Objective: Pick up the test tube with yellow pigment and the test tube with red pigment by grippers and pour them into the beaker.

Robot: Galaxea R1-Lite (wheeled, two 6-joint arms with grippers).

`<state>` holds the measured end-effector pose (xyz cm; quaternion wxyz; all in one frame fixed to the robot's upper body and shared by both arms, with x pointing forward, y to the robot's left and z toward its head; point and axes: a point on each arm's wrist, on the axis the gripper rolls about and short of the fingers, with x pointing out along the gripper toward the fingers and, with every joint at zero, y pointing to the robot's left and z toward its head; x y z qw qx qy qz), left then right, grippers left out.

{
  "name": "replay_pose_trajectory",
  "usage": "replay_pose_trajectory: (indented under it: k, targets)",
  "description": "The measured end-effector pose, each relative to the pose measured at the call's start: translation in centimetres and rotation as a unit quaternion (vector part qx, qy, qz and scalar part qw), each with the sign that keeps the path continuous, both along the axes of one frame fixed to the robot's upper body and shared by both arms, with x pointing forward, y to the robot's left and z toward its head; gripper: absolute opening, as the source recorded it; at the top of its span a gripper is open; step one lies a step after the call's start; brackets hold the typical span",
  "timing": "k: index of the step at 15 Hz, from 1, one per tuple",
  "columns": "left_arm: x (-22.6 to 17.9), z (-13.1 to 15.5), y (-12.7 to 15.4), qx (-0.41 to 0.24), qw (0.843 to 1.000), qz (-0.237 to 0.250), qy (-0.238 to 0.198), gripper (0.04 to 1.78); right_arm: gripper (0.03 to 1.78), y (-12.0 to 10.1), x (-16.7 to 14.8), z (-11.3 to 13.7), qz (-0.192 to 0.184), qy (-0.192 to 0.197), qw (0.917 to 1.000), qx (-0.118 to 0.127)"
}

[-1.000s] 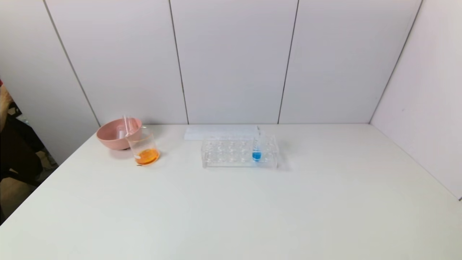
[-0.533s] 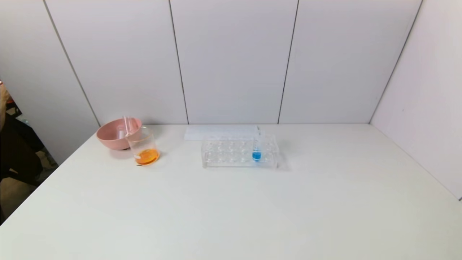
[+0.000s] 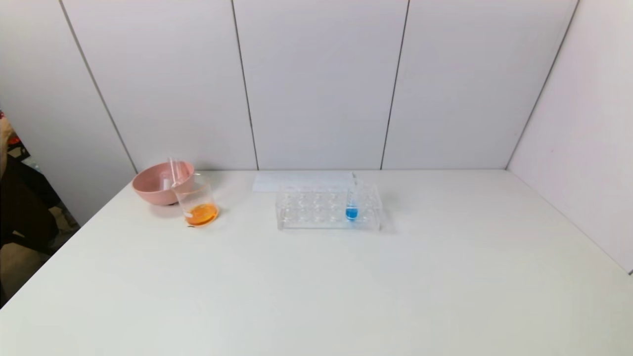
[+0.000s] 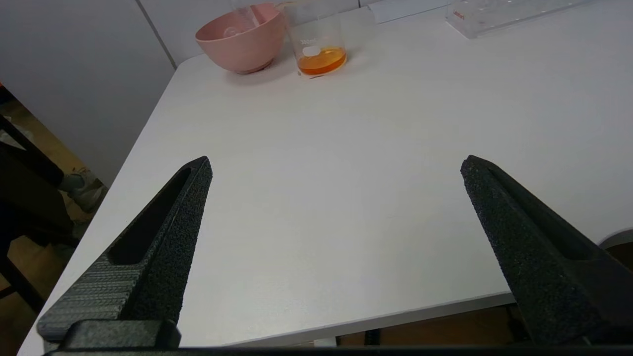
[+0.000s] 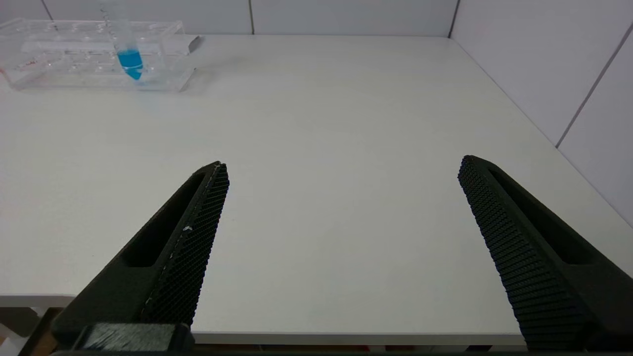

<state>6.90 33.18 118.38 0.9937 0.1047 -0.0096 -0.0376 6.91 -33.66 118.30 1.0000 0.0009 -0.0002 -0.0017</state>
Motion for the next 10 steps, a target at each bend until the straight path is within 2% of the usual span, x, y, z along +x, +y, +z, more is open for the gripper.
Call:
replay_pose_trajectory:
  k: [10]
  targets:
    - [0.01,-0.02,0.00,-0.001,1.000,0.001,0.001,1.76,1.70,0.00,0.00,0.00,0.000,0.000,1.0000,0.001]
